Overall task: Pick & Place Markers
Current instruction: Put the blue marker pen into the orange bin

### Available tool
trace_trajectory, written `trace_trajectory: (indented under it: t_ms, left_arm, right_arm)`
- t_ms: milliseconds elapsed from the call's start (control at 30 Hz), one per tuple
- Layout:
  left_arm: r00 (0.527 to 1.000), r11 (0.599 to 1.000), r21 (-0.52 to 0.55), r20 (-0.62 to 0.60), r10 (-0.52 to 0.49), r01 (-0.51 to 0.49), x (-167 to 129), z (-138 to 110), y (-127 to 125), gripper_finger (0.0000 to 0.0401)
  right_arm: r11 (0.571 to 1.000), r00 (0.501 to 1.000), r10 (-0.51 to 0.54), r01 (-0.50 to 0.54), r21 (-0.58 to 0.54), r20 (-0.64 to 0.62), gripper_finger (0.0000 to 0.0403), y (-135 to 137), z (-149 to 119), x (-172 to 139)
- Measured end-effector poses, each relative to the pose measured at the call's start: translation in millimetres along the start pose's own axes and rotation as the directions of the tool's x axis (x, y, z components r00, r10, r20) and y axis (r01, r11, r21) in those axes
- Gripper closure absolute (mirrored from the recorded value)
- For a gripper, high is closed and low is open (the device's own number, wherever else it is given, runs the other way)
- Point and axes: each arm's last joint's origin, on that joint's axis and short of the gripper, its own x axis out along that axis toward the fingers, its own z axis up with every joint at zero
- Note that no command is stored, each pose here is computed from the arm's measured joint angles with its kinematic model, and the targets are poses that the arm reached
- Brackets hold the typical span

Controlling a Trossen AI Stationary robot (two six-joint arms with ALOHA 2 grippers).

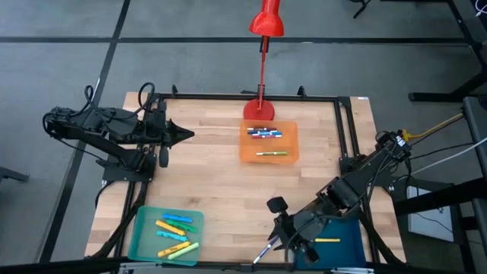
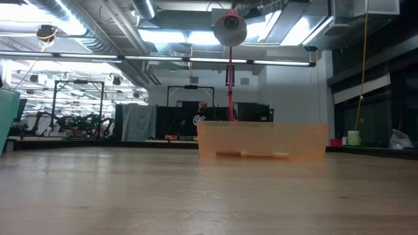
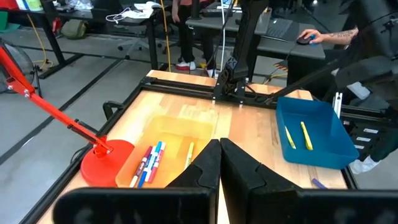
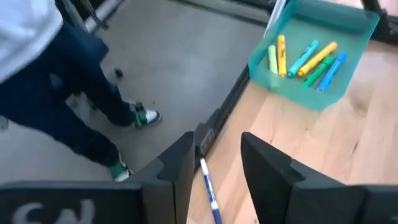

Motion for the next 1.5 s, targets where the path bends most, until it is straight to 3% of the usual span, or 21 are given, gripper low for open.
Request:
trace_trajectory:
  t_ms: [233,733,1500]
  left_arm:
    - [1.0,1.0,-0.003,-0.016,0.003,-0.003,0,-2,0,0.0393]
    - [1.0,1.0,-0.004,-0.014,0.002,-0.002,0,-2,0,0.0394]
    - [1.0,1.0,0.0,-0.015,0.002,-0.002,0,-2,0,0.0393]
  right_arm:
    - [0.998,0.985,-0.027,0.017,-0.061,-0.172,0.0272,-1,-9,19]
    - [0.992,0.932,-0.058,0.013,-0.127,-0.357,0.0272,-2,-37,81]
    - [0.99,0.855,-0.037,-0.038,-0.134,-0.517,0.0272,0,-76,147]
